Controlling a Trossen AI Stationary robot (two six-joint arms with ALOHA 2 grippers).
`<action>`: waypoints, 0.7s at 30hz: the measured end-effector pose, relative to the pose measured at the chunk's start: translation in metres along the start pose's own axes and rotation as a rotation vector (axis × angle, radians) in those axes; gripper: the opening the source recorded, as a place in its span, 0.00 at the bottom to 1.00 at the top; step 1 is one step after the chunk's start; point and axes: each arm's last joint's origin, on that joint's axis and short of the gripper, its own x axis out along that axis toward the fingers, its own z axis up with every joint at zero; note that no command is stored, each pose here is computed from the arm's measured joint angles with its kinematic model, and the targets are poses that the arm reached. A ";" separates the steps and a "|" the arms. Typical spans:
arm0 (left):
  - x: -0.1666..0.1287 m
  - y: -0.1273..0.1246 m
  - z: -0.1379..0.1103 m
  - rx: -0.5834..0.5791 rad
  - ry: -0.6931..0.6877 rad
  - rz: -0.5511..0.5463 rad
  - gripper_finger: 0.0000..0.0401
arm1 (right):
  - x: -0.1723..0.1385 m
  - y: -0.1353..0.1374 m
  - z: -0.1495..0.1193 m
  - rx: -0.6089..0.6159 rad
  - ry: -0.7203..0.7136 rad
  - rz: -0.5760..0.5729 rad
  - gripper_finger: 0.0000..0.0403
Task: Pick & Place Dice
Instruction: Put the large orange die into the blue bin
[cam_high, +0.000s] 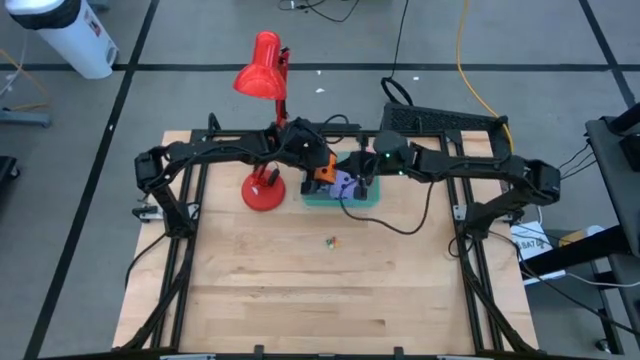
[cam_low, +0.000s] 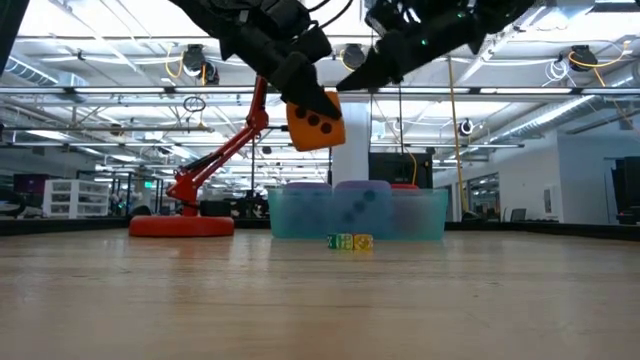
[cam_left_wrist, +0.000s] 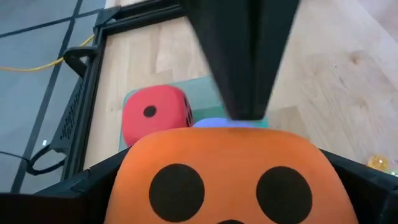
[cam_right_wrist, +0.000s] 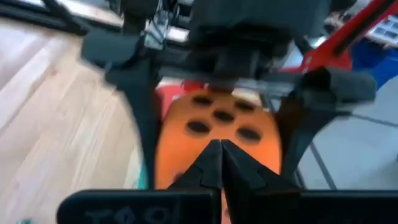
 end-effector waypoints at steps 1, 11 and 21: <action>0.000 -0.001 0.001 0.004 -0.006 -0.002 0.99 | 0.002 -0.003 0.000 0.000 0.001 -0.005 0.00; 0.004 -0.010 0.004 0.031 -0.014 -0.017 0.99 | 0.027 -0.010 -0.023 0.055 0.054 0.061 0.00; -0.004 -0.005 0.013 0.040 -0.058 0.017 0.99 | 0.043 -0.009 -0.047 0.108 0.163 0.094 0.00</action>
